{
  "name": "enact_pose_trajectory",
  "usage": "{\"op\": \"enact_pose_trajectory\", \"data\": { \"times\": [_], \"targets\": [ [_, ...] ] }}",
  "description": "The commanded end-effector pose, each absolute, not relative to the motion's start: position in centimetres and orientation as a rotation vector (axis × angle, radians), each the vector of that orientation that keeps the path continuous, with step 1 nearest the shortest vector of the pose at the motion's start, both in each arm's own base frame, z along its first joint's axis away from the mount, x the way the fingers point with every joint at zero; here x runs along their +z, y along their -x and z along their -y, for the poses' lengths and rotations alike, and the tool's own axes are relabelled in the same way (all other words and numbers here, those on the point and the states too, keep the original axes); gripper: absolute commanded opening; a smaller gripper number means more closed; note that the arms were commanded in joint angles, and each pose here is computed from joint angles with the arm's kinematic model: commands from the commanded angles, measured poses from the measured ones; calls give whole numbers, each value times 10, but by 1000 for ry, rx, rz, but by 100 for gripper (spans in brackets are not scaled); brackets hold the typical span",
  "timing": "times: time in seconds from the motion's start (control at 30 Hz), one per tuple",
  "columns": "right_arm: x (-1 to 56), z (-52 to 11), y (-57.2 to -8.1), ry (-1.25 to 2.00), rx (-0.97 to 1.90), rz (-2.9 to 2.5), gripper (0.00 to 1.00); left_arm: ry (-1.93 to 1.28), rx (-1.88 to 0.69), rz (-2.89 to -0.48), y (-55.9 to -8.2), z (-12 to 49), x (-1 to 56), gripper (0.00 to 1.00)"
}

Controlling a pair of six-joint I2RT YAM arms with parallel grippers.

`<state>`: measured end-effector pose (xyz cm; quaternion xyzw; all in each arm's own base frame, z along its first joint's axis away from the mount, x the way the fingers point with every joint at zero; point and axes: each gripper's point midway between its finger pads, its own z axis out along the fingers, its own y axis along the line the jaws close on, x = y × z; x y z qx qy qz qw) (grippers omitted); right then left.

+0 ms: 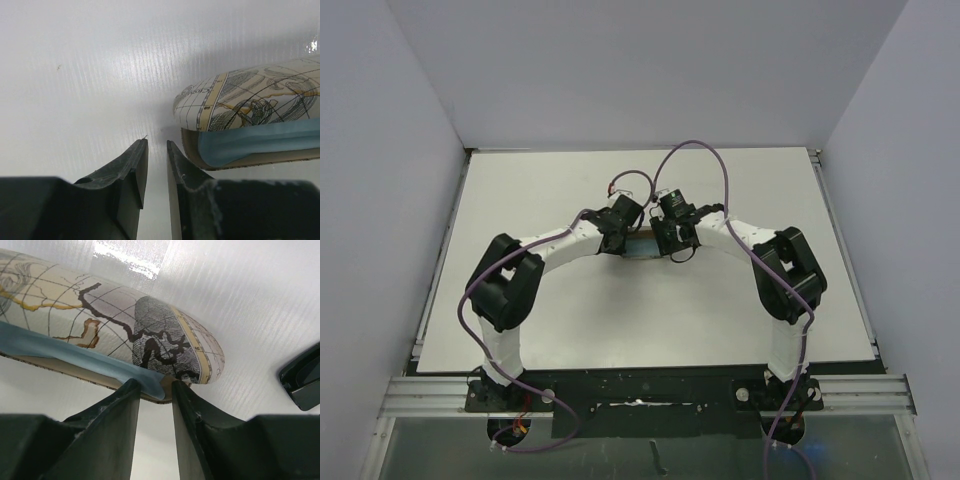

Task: Organize the sunglasses
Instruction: Place the glasses cleaning cloth in the sunglasses case.

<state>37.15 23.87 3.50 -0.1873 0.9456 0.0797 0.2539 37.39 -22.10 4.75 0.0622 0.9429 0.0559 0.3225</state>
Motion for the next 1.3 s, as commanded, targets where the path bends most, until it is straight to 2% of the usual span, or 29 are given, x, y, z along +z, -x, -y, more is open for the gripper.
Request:
{"op": "enact_pose_trajectory", "data": {
  "times": [0.0, 0.47, 0.87, 1.27],
  "targets": [
    [61, -236, -379, 504, 198, -2499, 34, -93, 90, -2356, -394, 221, 97, 22],
    [54, -233, -376, 508, 195, -2505, 34, 47, 38, -2255, -433, 198, 124, 22],
    [53, -232, -377, 502, 202, -2506, 34, -7, -102, -2229, -466, 232, 124, 22],
    [53, -230, -378, 498, 200, -2507, 34, -77, -224, -2222, -461, 266, 117, 22]
  ]
}}
